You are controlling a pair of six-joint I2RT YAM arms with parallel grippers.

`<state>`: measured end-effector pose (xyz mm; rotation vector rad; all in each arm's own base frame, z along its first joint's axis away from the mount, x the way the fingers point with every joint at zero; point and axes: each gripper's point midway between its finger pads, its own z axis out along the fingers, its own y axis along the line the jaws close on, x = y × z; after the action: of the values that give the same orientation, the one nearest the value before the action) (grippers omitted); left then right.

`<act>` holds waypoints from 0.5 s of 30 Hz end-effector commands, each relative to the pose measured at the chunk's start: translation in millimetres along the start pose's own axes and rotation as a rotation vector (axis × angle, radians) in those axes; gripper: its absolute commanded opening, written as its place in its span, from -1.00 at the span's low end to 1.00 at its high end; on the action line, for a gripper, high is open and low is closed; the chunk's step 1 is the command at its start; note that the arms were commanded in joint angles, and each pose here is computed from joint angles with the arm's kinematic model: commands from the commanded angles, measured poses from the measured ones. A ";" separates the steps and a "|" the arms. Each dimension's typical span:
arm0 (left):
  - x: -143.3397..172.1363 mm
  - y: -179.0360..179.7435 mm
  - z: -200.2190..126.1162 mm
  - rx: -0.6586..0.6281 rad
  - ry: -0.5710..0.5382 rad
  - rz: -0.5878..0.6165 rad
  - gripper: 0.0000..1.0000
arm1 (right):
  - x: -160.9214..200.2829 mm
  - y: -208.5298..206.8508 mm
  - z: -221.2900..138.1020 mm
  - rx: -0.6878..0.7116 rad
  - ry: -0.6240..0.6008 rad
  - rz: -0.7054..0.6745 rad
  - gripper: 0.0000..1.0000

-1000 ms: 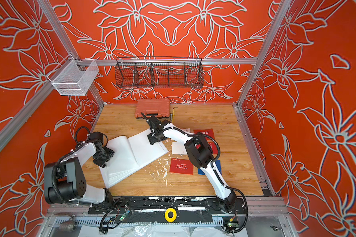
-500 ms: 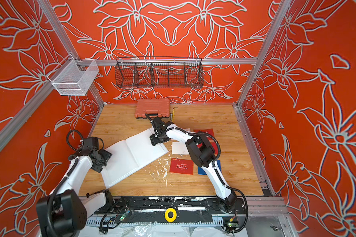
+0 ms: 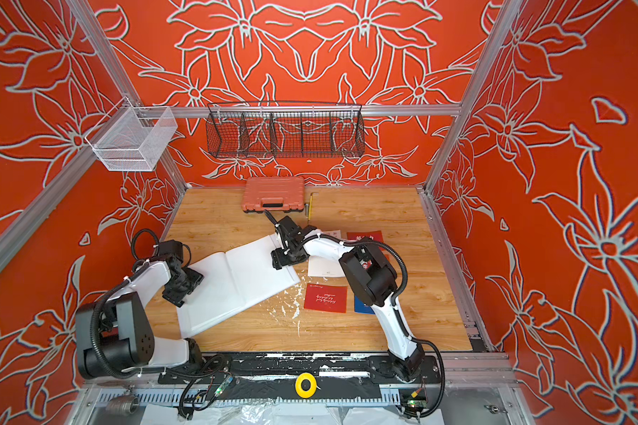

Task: Place the photos into the photo albums
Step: Adjust the photo album at the center of the board.

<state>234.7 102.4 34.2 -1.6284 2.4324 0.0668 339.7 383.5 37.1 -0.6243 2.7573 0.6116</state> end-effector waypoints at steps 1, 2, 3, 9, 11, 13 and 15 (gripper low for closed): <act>-0.9 1.3 7.3 -0.035 0.021 0.003 0.46 | 59.6 -1.9 12.6 0.026 0.167 0.048 0.47; -1.5 -0.2 10.1 -0.039 0.030 0.003 0.46 | 64.6 -1.5 11.7 0.025 0.169 0.055 0.47; -0.7 -3.0 12.8 -0.040 0.047 0.009 0.46 | 69.0 -0.7 10.9 0.024 0.172 0.059 0.46; 2.1 -23.6 33.7 -0.019 0.137 0.029 0.45 | 98.3 7.8 5.1 0.012 0.189 0.083 0.46; 1.7 -29.1 37.2 -0.006 0.154 0.036 0.45 | 105.5 14.1 0.7 0.005 0.188 0.078 0.46; 0.3 -32.9 35.7 0.010 0.149 0.043 0.45 | 108.2 18.2 -5.2 0.008 0.179 0.064 0.46; -3.5 -35.0 27.2 0.033 0.115 0.050 0.46 | 103.2 20.5 -14.9 0.014 0.155 0.042 0.46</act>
<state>276.2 111.4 30.1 -1.5911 2.4971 0.0281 266.4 371.2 37.0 -0.6345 2.8063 0.6308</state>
